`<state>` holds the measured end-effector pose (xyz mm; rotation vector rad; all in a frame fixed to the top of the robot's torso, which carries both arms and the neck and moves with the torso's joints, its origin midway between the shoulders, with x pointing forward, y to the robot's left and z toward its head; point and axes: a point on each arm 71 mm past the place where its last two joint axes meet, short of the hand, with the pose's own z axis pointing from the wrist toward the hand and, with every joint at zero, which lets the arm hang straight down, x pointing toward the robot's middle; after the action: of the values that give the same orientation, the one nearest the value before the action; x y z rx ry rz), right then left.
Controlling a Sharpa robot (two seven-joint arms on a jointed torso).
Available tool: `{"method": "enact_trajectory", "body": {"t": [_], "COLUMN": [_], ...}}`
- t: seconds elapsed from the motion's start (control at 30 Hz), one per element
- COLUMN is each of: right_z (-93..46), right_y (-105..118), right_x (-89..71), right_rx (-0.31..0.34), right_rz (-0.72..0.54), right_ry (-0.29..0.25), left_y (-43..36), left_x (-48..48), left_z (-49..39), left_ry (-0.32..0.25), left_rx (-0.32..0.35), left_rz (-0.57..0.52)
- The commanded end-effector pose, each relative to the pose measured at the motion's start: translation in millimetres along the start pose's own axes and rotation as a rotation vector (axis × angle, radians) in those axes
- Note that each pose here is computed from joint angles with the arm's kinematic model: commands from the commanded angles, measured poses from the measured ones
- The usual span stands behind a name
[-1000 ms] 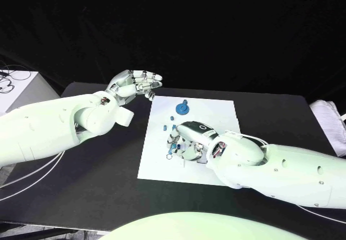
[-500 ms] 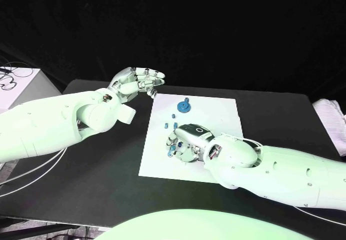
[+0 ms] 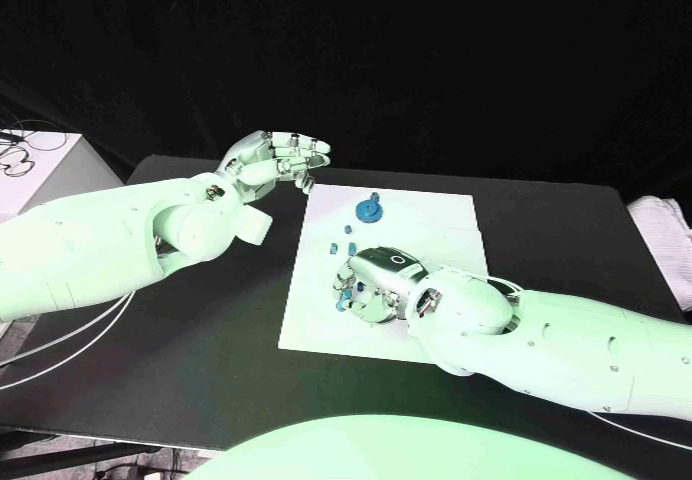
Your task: Assemble the parts on the task board
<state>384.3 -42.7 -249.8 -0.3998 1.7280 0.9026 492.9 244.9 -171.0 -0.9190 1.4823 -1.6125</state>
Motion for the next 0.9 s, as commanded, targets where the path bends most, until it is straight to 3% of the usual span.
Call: {"method": "enact_trajectory", "body": {"t": [0.03,0.6,0.9], "right_z": [0.9,3.9,5.0], "right_y": [1.0,-8.6,-5.6], "right_x": [3.7,7.9,9.8], "right_rx": [-0.012,0.025,0.004], "right_rz": [-0.02,-0.069,-0.068], "right_ry": [0.018,0.034,0.051], "left_y": [-0.3,-0.2,-0.1], "left_x": [2.7,2.1,2.2], "left_z": [0.2,0.0,0.0], "left_ry": [0.016,0.017,0.018], "left_rx": [0.003,0.001,0.001], "left_rz": [-0.014,-0.014,-0.015]}}
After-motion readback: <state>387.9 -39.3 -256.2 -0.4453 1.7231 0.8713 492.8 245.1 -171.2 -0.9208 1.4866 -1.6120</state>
